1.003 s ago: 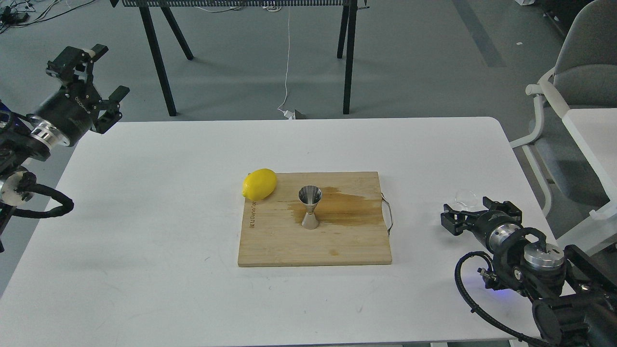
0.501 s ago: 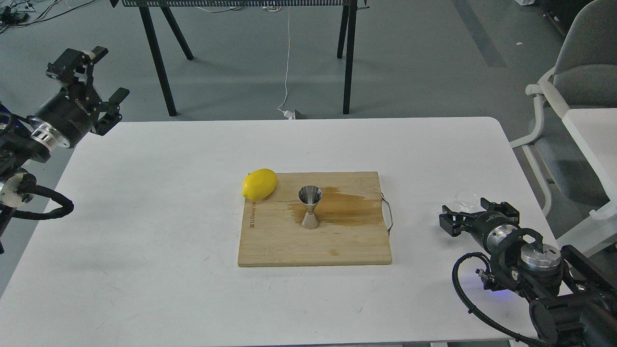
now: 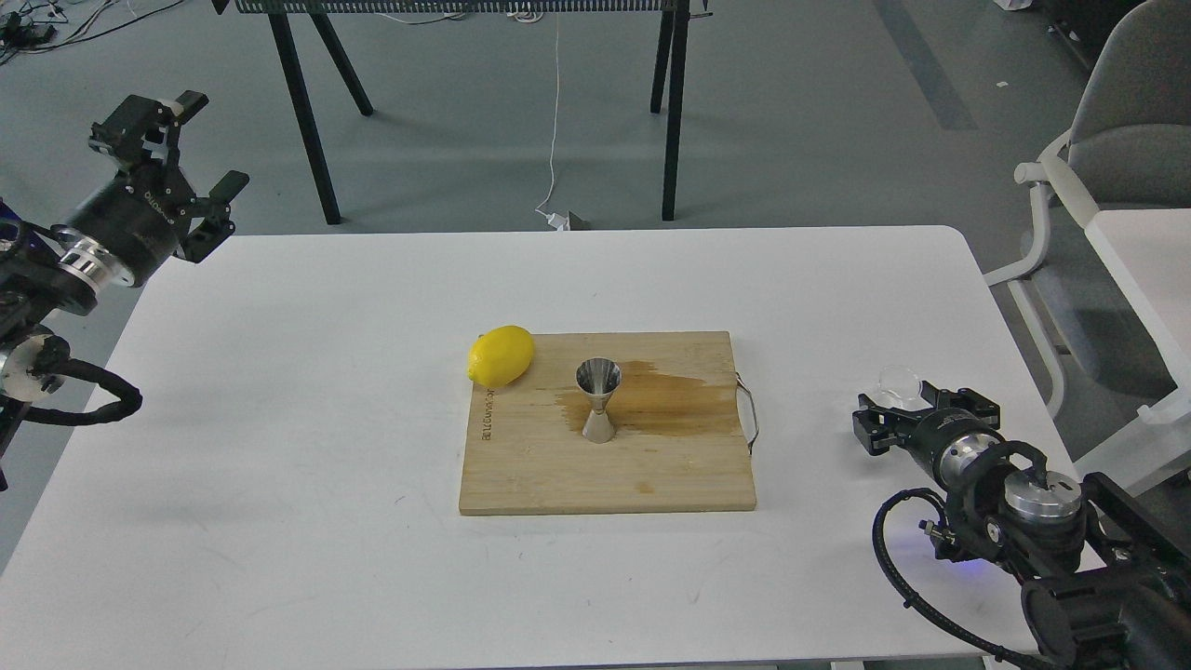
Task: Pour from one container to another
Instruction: 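Close the right gripper around the small clear glass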
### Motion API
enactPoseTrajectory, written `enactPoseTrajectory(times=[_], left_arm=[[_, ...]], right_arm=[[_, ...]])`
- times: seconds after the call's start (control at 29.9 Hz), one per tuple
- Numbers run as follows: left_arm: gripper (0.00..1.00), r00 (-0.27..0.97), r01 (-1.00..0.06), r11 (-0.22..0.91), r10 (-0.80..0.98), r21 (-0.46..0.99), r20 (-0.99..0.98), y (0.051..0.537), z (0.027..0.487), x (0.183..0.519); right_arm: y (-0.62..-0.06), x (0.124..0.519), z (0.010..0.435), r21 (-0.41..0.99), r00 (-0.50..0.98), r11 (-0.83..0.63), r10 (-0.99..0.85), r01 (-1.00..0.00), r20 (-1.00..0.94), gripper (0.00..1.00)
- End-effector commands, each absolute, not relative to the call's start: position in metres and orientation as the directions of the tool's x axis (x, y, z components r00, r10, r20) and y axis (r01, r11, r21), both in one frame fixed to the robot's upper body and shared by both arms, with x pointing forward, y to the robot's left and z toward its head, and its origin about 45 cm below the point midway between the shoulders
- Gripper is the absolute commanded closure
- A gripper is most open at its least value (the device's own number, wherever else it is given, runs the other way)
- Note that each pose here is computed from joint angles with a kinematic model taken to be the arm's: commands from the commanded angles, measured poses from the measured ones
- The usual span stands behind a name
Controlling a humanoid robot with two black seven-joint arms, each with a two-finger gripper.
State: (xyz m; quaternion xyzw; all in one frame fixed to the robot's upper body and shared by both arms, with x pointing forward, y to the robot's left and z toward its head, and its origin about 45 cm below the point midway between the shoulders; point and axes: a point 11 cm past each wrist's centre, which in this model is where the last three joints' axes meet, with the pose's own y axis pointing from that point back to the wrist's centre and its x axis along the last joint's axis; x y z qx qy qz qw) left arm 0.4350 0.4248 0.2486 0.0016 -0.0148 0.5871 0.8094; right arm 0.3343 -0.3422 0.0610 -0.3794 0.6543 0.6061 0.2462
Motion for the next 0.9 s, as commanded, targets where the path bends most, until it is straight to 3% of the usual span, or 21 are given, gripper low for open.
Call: enactPoseTrajectory(times=[0.0,0.87], left_arm=[[0.0,0.31,-0.95,0.311,0.95,-0.015,0.026,0.4248,0.2486,0.435],[0.0,0.301,-0.954,0.301,0.954,-0.01,0.019,0.4277,0.2457,0.4333]], right_arm=[[-0.3421,0.335,0.0615,0.605,-0.59,-0.023,-0.199,-0.796,-0.783,0.27],[-0.3378,0.3335,0.0594,0.605,-0.585,-0.036,-0.216,-0.795,-0.782,0.38]])
